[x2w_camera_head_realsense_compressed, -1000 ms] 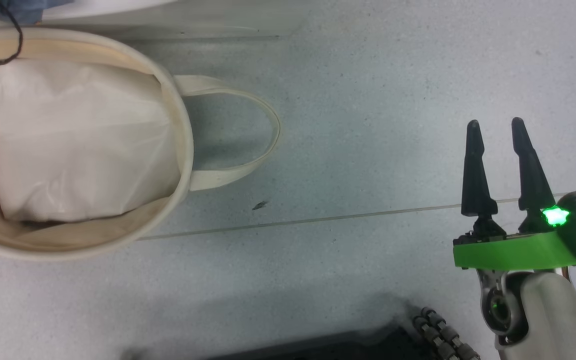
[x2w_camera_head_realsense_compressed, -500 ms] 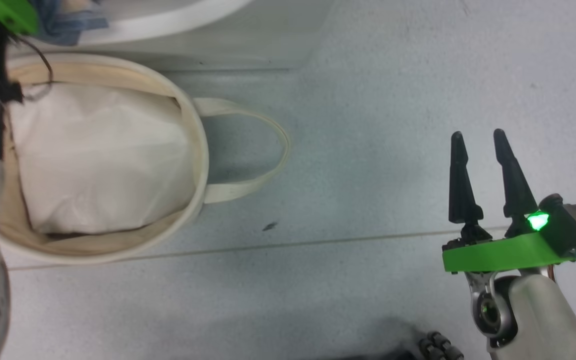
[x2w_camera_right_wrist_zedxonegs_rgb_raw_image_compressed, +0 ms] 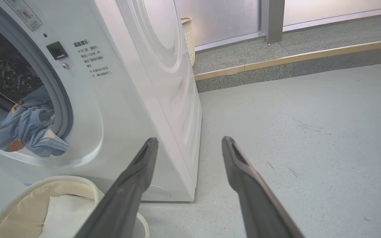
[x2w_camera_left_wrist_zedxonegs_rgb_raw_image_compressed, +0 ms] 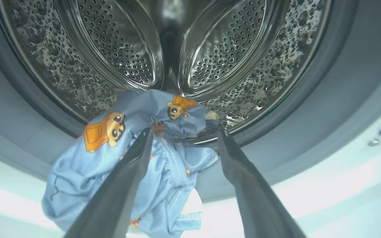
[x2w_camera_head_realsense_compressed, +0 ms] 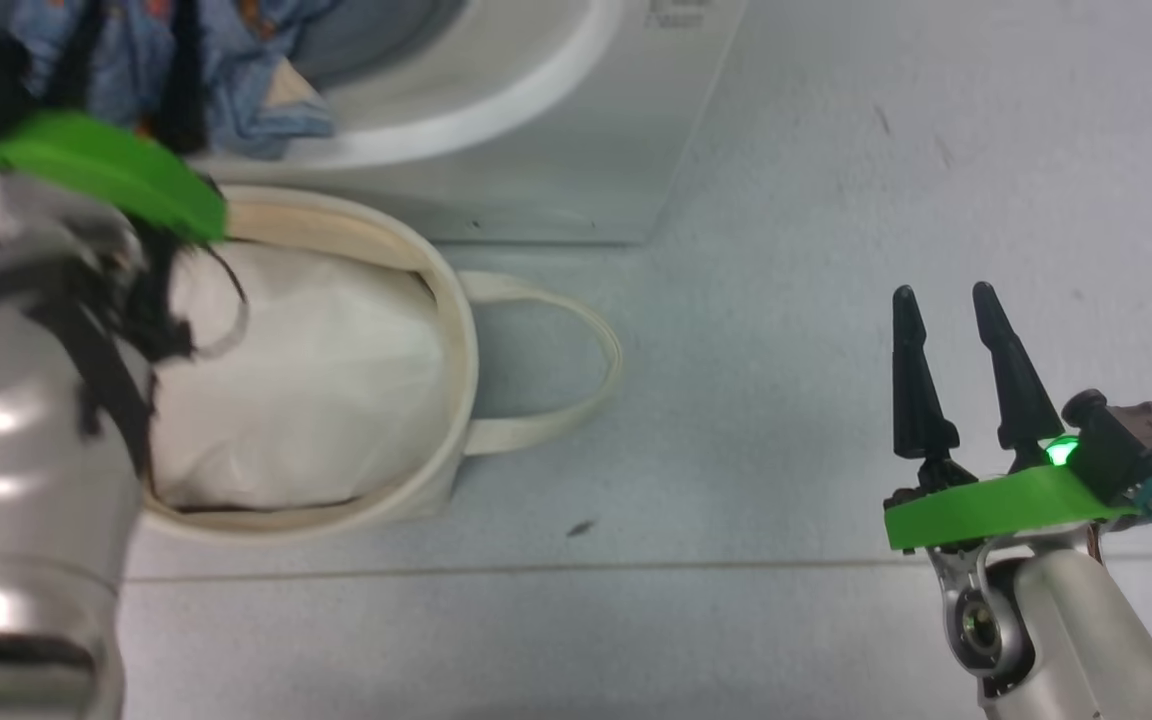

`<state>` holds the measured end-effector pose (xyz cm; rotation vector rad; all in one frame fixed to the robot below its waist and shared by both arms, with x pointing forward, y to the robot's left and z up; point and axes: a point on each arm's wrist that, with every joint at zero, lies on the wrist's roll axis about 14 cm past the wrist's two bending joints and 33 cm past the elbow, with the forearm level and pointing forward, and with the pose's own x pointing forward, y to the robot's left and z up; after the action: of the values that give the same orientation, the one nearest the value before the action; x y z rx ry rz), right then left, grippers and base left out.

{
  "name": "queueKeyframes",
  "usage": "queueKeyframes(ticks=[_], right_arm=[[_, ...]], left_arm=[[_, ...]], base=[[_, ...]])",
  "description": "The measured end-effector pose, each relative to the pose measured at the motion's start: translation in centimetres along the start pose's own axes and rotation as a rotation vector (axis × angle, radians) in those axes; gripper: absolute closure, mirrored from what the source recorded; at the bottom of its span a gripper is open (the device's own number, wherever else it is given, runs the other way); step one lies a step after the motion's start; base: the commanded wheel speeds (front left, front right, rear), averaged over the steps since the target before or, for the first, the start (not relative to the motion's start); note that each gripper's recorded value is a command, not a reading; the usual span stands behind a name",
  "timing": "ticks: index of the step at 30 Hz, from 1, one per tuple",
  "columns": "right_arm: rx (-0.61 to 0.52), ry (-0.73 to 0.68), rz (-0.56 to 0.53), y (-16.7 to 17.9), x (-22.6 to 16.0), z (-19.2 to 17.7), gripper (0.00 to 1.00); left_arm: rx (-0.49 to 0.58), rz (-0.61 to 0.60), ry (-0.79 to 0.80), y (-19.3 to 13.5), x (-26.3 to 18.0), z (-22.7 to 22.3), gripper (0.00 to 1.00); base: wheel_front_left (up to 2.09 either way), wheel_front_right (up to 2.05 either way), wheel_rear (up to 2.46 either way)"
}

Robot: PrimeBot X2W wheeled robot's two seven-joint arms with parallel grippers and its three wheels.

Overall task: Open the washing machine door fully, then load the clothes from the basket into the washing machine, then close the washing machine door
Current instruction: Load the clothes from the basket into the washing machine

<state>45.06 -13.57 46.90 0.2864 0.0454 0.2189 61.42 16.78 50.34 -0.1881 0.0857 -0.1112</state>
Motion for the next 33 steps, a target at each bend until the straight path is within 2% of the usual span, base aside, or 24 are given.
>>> queueKeyframes(ticks=[11, 19, 28, 33], right_arm=[[-0.001, -0.086, 0.107, 3.8, -0.4, 4.0, 0.00], [-0.009, -0.130, 0.162, 5.9, -2.0, 6.1, 0.00], [-0.022, -0.154, 0.192, 7.1, -3.6, 7.3, 0.00], [-0.028, -0.159, 0.219, 7.9, -3.7, 7.4, 0.00]], left_arm=[[-0.024, -0.030, -0.059, -0.4, -8.2, 1.0, 0.00], [-0.038, -0.023, -0.068, 0.3, -15.7, 0.0, 0.00], [-0.021, 0.037, -0.136, 1.7, -21.0, 1.2, 0.00], [-0.007, 0.047, -0.136, 1.7, -22.4, 0.8, 0.00]], base=[[0.00, 0.00, 0.00], [0.00, 0.00, 0.00], [0.00, 0.00, 0.00], [0.00, 0.00, 0.00]])
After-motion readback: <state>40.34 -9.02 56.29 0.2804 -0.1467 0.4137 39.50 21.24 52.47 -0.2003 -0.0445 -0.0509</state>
